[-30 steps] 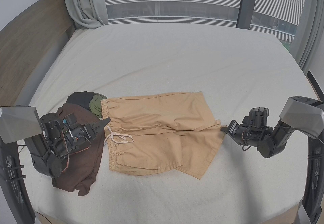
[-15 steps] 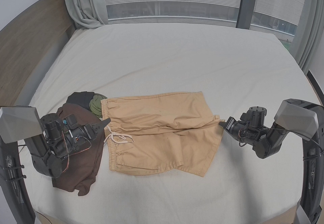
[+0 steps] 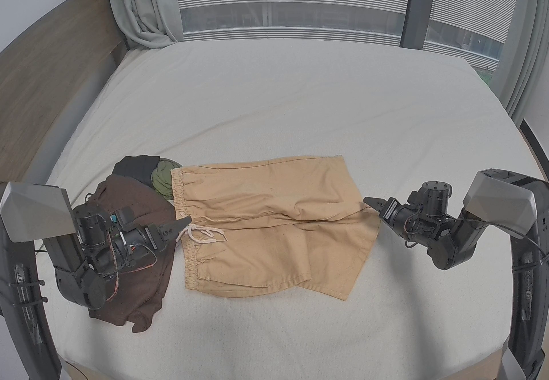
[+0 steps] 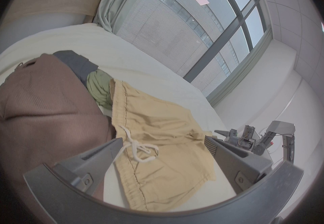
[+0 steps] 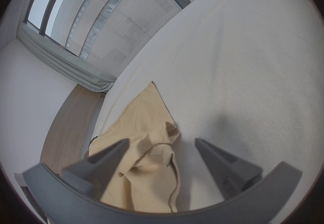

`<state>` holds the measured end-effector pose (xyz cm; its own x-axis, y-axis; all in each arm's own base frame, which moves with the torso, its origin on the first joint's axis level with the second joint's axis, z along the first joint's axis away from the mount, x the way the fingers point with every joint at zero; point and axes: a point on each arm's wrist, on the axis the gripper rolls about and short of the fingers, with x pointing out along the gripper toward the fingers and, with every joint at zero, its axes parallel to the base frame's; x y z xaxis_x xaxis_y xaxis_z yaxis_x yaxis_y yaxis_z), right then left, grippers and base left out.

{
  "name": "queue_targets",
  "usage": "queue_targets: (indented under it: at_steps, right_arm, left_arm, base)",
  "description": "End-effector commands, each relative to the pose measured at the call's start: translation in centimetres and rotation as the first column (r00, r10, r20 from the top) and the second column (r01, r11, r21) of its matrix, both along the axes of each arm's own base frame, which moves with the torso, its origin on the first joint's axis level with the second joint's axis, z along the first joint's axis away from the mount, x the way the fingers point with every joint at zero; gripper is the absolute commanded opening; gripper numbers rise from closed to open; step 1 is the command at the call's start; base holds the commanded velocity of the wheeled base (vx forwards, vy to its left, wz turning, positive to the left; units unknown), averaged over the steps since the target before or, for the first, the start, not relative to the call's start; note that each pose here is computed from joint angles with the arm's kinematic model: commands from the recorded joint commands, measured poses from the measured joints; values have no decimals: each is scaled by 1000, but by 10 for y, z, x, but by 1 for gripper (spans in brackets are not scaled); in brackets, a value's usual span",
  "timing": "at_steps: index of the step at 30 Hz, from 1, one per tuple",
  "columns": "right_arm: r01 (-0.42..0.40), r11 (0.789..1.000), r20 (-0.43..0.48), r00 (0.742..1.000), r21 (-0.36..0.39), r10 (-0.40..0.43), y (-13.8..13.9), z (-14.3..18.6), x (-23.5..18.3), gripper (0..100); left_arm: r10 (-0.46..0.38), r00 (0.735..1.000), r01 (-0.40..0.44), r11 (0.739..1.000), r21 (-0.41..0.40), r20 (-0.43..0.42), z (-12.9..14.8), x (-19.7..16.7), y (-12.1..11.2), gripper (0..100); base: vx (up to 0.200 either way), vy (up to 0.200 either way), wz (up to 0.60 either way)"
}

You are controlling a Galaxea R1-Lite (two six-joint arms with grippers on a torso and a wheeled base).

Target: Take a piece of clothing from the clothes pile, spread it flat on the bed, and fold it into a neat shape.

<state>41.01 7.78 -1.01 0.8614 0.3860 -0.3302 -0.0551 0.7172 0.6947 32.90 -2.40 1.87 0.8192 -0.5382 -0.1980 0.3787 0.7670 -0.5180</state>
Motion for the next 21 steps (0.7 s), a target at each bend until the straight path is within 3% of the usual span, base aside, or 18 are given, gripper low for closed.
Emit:
queue_targets:
  at_steps: [1,10,21]
  right_arm:
    - [4,1000,10,1000,1,-4,-2,6,-1,100]
    - [-13,999,82,996,-34,16,-3,44,-17,100]
    - [-24,999,89,996,-34,27,1,48,-20,100]
  left_arm:
    - [-9,999,9,1000,-1,-44,-8,-7,1,100]
    - [-8,988,8,1000,1,-154,-31,-19,1,100]
    - [-33,965,34,999,0,-258,-57,-28,-7,100]
  base:
    - [0,0,0]
    - [0,0,0]
    - [0,0,0]
